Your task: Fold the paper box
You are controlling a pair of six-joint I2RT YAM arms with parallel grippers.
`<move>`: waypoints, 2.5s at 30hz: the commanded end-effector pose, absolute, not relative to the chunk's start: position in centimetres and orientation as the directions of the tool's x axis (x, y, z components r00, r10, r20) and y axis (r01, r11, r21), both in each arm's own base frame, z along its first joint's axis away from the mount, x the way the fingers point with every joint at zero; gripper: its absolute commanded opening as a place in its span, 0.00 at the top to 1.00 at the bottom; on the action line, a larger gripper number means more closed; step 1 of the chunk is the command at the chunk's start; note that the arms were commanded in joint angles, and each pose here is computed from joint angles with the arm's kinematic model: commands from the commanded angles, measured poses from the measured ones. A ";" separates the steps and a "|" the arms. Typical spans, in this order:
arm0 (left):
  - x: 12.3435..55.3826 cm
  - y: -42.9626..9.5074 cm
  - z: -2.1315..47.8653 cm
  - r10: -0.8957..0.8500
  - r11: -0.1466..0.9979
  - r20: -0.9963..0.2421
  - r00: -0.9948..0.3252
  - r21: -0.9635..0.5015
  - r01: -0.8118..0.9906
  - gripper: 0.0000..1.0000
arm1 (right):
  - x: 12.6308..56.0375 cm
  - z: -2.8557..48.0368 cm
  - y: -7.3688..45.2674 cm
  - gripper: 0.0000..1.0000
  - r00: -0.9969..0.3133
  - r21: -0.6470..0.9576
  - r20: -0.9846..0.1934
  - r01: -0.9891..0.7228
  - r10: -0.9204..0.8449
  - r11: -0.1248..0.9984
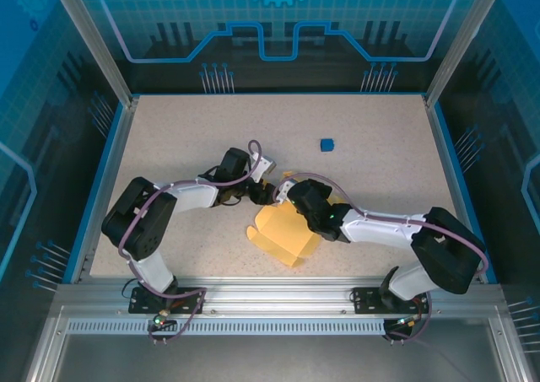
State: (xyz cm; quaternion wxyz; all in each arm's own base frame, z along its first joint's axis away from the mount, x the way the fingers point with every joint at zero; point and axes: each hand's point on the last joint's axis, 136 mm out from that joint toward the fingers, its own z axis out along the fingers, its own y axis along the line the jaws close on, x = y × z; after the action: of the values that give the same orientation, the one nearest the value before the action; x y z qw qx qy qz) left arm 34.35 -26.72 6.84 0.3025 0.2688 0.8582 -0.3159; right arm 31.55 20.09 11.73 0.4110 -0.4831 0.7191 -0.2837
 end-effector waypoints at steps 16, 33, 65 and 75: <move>34.0 -27.0 8.7 0.322 0.551 -0.770 -0.551 -0.321 0.770 0.37 | 31.5 14.4 20.9 1.00 -0.111 -0.840 -0.352 -0.401 -0.929 0.366; 34.2 -27.0 8.4 0.327 0.531 -0.807 -0.491 -0.273 0.802 0.33 | 30.9 14.0 21.6 1.00 -0.065 -0.881 -0.293 -0.369 -0.954 0.296; 35.8 -28.1 9.1 0.222 0.539 -0.833 -0.507 -0.328 0.776 0.15 | 30.6 14.0 21.2 1.00 -0.090 -0.828 -0.377 -0.414 -0.922 0.379; 37.4 -28.2 9.5 0.203 0.582 -0.839 -0.506 -0.312 0.751 0.19 | 30.6 14.3 21.7 1.00 -0.088 -0.793 -0.425 -0.444 -0.901 0.418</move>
State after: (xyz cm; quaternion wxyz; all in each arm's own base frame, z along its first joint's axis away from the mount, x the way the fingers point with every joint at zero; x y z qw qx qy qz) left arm 35.86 -27.90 8.33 0.3697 0.3044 0.8046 -0.3511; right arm 30.67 21.07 13.87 0.4643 -0.4849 0.6907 -0.2688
